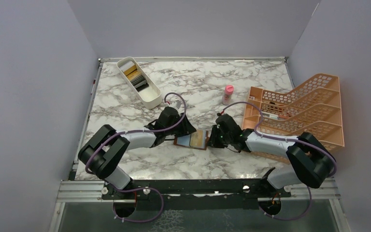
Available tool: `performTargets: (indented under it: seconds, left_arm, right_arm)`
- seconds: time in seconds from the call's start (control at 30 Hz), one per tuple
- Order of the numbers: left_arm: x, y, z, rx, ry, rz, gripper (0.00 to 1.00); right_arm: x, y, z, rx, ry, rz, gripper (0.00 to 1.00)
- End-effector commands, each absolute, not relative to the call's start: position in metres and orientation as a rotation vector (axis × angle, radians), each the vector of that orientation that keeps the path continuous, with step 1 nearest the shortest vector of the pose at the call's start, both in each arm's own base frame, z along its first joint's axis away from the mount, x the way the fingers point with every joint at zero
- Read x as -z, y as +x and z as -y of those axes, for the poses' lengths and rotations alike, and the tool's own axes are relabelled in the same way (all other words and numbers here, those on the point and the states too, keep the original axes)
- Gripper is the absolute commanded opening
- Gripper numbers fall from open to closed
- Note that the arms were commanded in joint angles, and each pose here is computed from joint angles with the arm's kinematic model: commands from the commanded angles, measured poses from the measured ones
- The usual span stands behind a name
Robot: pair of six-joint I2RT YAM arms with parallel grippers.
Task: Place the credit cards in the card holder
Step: Insert the credit card into the card holder.
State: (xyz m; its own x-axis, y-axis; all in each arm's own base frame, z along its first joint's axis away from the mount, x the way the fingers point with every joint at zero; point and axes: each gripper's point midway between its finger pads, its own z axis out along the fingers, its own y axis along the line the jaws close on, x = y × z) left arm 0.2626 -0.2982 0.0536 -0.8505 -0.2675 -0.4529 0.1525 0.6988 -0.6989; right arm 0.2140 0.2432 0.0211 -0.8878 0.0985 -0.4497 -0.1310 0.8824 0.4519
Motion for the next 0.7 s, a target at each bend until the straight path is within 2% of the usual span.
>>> performTargets:
  seconds: [0.0,0.67]
  left_arm:
    - [-0.066,0.272,0.289,0.932,-0.059,-2.346,0.4]
    - [-0.049,0.258,0.316,1.036,-0.014,-2.395,0.4]
  right_arm:
    - [-0.022,0.207,-0.236,-0.641,-0.019,-2.592,0.21]
    - [-0.019,0.208,-0.237,-0.636,-0.023,-2.592,0.21]
